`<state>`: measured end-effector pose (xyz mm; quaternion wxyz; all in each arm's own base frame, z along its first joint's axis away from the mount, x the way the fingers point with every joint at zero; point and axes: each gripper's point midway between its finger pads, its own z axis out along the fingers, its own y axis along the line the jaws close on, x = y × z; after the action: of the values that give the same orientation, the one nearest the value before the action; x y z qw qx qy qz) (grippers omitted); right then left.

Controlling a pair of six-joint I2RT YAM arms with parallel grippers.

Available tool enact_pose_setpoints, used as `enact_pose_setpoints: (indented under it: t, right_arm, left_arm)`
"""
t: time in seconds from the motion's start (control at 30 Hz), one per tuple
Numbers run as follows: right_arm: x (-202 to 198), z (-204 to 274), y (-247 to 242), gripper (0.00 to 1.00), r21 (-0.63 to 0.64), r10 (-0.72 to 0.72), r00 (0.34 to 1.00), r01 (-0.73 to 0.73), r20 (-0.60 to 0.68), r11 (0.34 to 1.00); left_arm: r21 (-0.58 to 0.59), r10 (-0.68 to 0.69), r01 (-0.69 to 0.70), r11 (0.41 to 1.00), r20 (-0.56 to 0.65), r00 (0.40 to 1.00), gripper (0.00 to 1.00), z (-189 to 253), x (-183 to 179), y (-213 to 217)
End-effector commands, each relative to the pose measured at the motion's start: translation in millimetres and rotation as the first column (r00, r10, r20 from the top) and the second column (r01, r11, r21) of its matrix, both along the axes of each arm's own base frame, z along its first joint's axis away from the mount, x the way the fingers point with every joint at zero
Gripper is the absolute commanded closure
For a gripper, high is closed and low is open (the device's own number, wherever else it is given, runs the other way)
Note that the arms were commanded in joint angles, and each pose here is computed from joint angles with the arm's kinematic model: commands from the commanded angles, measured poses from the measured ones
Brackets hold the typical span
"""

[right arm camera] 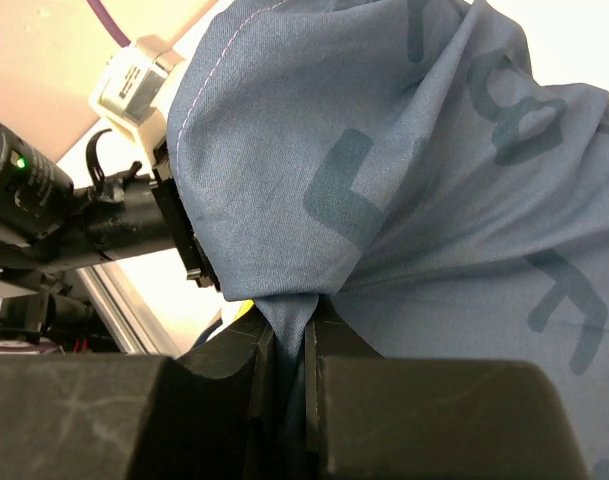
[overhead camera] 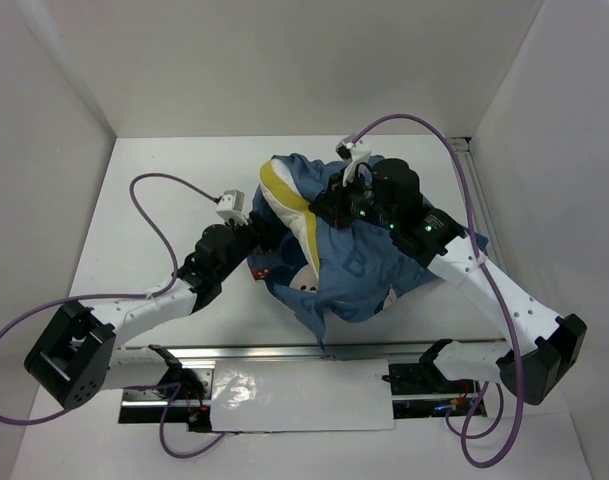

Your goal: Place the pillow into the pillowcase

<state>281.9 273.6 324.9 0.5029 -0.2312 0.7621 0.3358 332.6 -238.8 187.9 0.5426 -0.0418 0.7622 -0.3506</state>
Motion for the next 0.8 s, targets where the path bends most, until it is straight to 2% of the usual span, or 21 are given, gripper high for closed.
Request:
enact_pose_setpoints:
  t: [0.0,0.13,0.2,0.33,0.63,0.77]
  right_arm:
    - [-2.0,52.3,9.3,1.0,0.121,0.035,0.988,-0.054,0.149,0.991]
    - [-2.3,61.0,9.1,1.0,0.131,0.034,0.986,-0.056,0.164,0.99]
    - [-4.1,65.3,10.0,1.0,0.136,0.043,0.984,-0.067,0.171,0.988]
    - [-4.4,70.5,9.7,1.0,0.142,0.042,0.983,-0.068,0.18,0.987]
    - [1.7,65.7,10.5,1.0,0.131,0.026,0.986,-0.048,0.166,0.99]
    - [-1.0,64.7,13.6,1.0,0.135,0.049,0.984,-0.073,0.168,0.988]
  left_arm:
    - [-0.135,-0.005,0.027,0.99,0.162,0.987,0.43,43.5,-1.6,-5.7]
    - [-0.134,-0.027,0.049,0.99,0.162,0.986,0.43,48.3,8.4,-17.2]
    - [-0.116,-0.061,0.077,0.99,0.134,0.989,0.43,35.2,8.5,-27.0]
    - [-0.142,-0.118,0.145,0.979,0.185,0.976,0.44,45.9,4.5,-37.7]
    - [-0.162,-0.133,0.172,0.972,0.227,0.965,0.44,62.1,-4.8,-39.0]
    - [-0.133,-0.101,0.128,0.983,0.19,0.977,0.46,54.5,8.7,-47.2]
